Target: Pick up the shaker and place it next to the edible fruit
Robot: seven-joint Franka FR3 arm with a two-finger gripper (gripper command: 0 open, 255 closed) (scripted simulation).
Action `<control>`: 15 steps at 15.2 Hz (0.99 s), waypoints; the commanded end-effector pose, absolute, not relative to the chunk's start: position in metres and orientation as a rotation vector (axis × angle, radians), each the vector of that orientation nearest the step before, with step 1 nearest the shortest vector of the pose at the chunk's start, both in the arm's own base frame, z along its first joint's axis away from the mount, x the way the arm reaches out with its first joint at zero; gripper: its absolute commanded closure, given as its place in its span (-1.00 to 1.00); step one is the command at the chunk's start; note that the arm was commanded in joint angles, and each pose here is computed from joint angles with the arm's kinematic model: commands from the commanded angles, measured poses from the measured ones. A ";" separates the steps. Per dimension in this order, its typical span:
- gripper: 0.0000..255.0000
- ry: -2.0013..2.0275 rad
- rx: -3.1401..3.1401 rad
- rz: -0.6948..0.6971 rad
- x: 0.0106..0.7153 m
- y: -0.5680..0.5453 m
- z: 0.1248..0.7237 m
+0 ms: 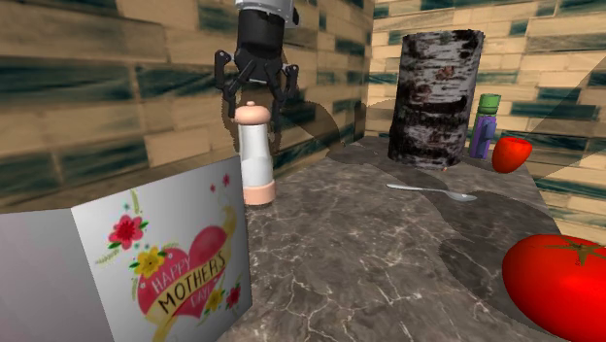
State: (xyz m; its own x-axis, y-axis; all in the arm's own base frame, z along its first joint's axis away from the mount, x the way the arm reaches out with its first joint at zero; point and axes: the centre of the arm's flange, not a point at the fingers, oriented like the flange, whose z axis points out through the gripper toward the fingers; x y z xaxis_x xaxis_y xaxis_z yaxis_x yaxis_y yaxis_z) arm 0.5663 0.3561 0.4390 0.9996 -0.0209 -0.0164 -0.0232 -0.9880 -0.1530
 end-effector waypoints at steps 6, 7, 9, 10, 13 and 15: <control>1.00 0.033 -2.987 0.022 0.567 0.355 0.476; 1.00 0.033 -2.987 0.022 0.567 0.355 0.481; 1.00 0.033 -2.987 0.022 0.567 0.355 0.492; 1.00 0.033 -2.987 0.022 0.567 0.355 0.497; 1.00 0.033 -2.987 0.022 0.567 0.355 0.513; 1.00 0.033 -2.987 0.022 0.567 0.355 0.524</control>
